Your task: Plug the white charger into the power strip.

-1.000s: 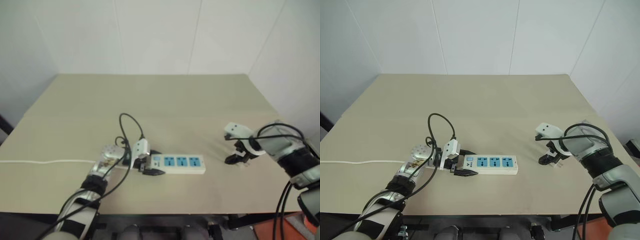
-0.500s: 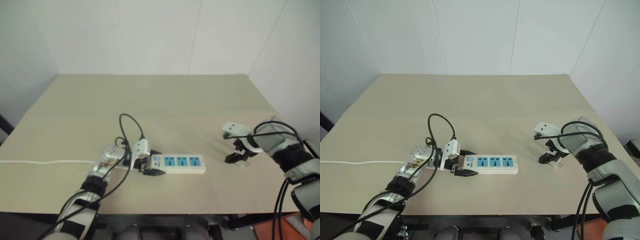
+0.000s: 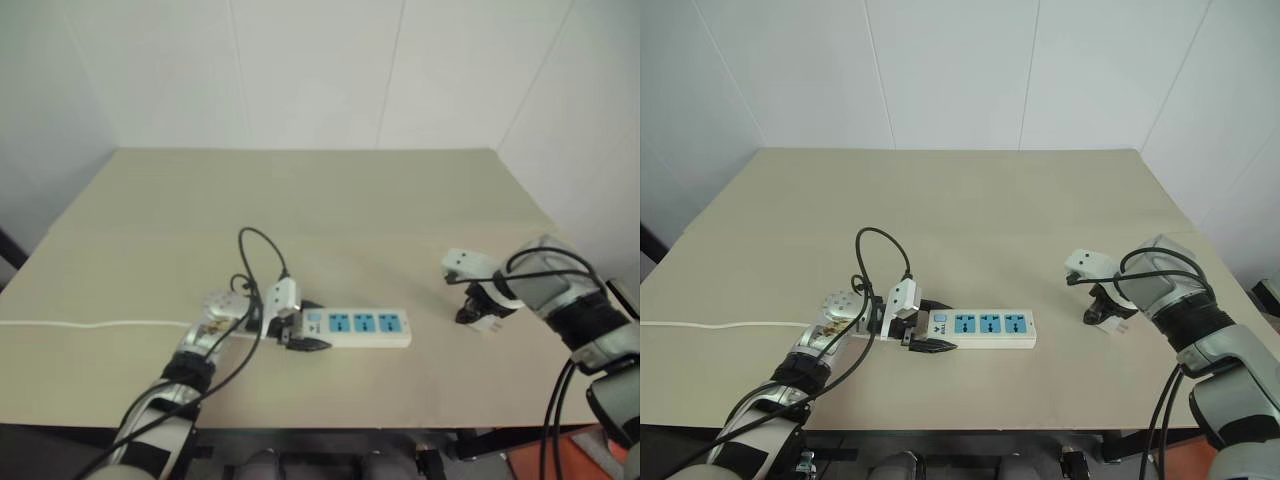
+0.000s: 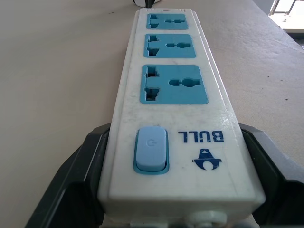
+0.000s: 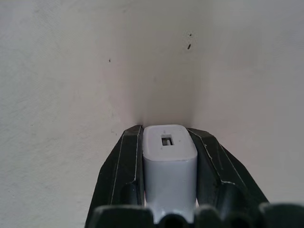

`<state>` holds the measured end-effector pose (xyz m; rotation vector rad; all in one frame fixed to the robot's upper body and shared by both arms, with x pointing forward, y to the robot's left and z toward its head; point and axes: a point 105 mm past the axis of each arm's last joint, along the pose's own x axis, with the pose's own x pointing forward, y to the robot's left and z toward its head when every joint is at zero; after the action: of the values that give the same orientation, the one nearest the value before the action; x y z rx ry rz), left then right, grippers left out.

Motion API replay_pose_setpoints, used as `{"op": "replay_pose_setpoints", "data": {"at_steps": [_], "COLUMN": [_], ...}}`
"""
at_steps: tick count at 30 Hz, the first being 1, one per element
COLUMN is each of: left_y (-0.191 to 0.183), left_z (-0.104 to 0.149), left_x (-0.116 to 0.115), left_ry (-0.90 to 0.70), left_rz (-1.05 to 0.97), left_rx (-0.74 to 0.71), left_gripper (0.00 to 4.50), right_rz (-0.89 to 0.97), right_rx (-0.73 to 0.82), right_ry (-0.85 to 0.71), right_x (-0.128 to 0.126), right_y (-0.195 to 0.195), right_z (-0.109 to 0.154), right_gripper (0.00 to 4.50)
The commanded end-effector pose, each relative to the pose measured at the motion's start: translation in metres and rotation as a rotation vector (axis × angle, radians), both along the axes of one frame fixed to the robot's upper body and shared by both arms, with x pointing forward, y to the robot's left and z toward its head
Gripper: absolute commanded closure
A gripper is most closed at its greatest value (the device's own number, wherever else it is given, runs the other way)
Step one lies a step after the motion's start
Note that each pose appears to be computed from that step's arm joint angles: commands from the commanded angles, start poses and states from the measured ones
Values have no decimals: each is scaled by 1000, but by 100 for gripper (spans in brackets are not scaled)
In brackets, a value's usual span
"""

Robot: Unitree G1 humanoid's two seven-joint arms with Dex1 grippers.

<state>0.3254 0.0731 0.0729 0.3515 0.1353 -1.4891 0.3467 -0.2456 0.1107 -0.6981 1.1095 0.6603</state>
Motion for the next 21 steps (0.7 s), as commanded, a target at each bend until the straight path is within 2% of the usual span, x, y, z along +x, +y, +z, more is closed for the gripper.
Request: {"op": "replay_pose_setpoints", "data": {"at_steps": [1,4,7,10,13,16,21], "left_y": [5,8,11,12,13,14,16], "left_z": [-1,-1,0,0,0,0,-1], "left_x": [2,3,6,9,12,13,11], "left_ry": [-6,-4,1,5,9,12,16], "left_rz": [6,10,21,36,52,53,48], "left_rx": [24,33,39,40,37,40,43], "left_gripper": [119,119,119,119,119,119,119], "right_rz": [44,102,219,306,305,297,394], "right_rx": [141,311,557,745,880,1086,1119], "right_ry": [-151,-294,-447,-570,-592,-667,-676], "right_x": [12,19,12,-2,-10,-14,-23], "right_y": [19,43,76,100,116,134,157], "right_z": [31,62,87,101,101,103,79], "right_gripper": [336,336,336,336,336,336,336]}}
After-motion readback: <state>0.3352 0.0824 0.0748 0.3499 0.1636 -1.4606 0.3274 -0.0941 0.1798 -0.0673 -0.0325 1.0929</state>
